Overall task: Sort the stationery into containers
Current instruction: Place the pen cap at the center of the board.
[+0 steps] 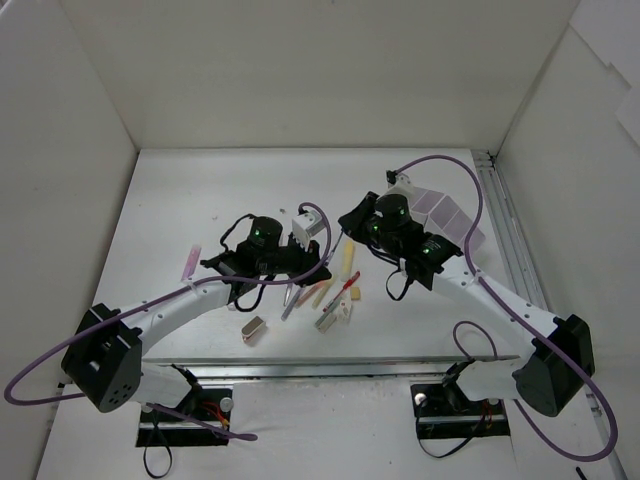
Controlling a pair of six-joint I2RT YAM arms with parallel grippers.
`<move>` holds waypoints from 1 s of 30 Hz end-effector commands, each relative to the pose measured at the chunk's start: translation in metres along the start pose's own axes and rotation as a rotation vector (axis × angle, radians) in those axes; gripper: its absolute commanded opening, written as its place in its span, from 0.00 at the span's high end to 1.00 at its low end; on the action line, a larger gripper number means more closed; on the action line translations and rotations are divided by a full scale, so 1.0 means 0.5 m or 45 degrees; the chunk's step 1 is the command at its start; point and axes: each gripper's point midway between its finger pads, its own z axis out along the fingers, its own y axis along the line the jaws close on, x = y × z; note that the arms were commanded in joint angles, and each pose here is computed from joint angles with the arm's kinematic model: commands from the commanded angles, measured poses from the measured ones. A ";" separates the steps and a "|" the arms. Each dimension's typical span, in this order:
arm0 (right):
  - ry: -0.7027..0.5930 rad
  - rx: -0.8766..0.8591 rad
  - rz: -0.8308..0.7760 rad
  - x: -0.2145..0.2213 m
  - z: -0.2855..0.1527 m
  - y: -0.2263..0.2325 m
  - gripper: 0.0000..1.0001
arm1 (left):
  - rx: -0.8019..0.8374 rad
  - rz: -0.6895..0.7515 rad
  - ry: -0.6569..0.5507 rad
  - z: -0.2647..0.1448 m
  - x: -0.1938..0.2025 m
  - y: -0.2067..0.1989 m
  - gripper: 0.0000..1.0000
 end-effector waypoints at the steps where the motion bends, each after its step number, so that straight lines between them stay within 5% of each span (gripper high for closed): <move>1: -0.075 -0.064 -0.033 -0.031 -0.011 0.030 1.00 | 0.064 0.094 -0.169 -0.009 -0.110 -0.040 1.00; 4: -0.079 -0.050 -0.053 -0.031 -0.012 0.029 1.00 | 0.058 0.091 -0.152 -0.007 -0.109 -0.038 0.66; 5: -0.082 -0.045 -0.065 -0.029 -0.013 0.029 1.00 | 0.060 0.096 -0.153 -0.009 -0.110 -0.039 0.48; 6: -0.083 -0.035 -0.066 -0.029 -0.012 0.026 1.00 | 0.059 0.098 -0.157 -0.010 -0.111 -0.040 0.43; 19: -0.126 0.025 -0.069 -0.040 -0.020 0.010 1.00 | 0.011 0.095 -0.149 -0.023 -0.094 -0.030 0.44; 30: -0.142 0.301 -0.179 -0.058 -0.042 -0.131 1.00 | -0.629 -0.230 -0.055 -0.126 -0.001 0.174 0.38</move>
